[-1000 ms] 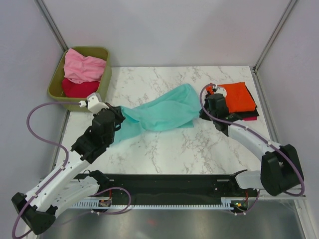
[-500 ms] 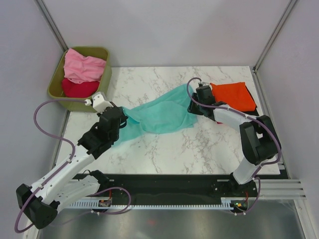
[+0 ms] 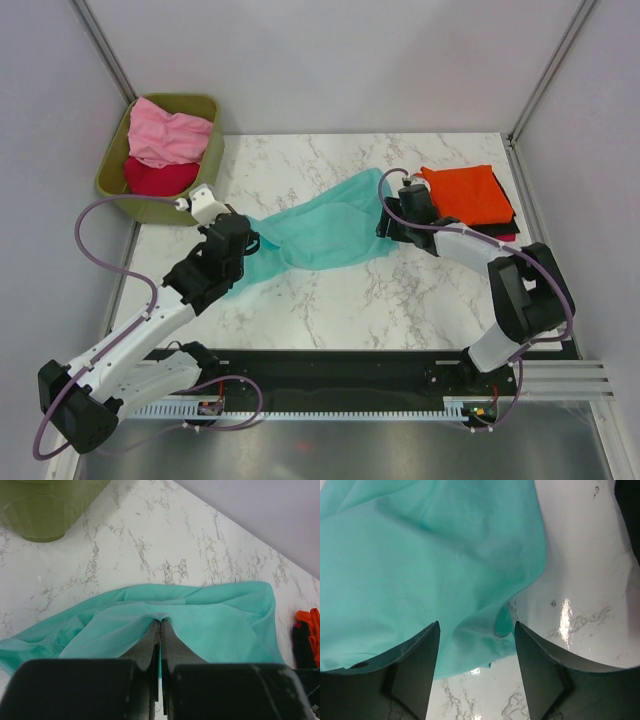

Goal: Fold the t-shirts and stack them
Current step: Flatten the tshirt out

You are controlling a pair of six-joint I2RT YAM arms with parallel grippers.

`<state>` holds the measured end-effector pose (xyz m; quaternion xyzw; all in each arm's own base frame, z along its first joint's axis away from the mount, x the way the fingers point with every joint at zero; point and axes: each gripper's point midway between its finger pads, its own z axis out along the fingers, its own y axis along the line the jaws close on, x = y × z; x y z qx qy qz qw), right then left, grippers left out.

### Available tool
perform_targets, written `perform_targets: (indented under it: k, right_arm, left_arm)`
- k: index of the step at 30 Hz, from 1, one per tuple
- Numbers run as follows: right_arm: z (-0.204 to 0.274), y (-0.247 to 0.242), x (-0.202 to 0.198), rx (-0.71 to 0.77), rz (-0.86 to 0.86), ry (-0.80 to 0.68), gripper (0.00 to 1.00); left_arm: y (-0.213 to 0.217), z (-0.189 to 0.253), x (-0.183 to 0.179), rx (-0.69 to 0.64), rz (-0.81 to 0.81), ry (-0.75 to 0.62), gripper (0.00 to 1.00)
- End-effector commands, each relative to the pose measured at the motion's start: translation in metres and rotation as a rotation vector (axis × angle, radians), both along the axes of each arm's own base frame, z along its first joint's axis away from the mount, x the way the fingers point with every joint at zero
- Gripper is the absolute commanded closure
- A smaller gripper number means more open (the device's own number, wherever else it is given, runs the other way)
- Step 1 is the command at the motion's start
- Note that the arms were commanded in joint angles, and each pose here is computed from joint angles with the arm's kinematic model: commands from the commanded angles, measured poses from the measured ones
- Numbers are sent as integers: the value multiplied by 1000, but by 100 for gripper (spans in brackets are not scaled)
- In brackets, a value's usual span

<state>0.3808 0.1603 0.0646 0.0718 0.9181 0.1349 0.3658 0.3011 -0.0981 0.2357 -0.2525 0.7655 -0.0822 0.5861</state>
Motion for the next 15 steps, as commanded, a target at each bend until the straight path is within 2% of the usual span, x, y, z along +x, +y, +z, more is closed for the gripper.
perform_targets:
  k: [1, 4, 9, 15]
  right_arm:
    - [24, -13, 7, 0, -55, -81, 30]
    - [28, -25, 4, 1, -94, -91, 31]
    - [25, -39, -6, 6, -137, -78, 52]
    - [13, -34, -15, 92, -99, -47, 46]
  left_arm:
    - [8, 11, 4, -30, 67, -49, 98]
    - [9, 11, 5, -27, 68, -49, 98]
    - [9, 11, 5, -25, 68, -47, 98]
    - [8, 10, 7, -13, 65, -40, 98]
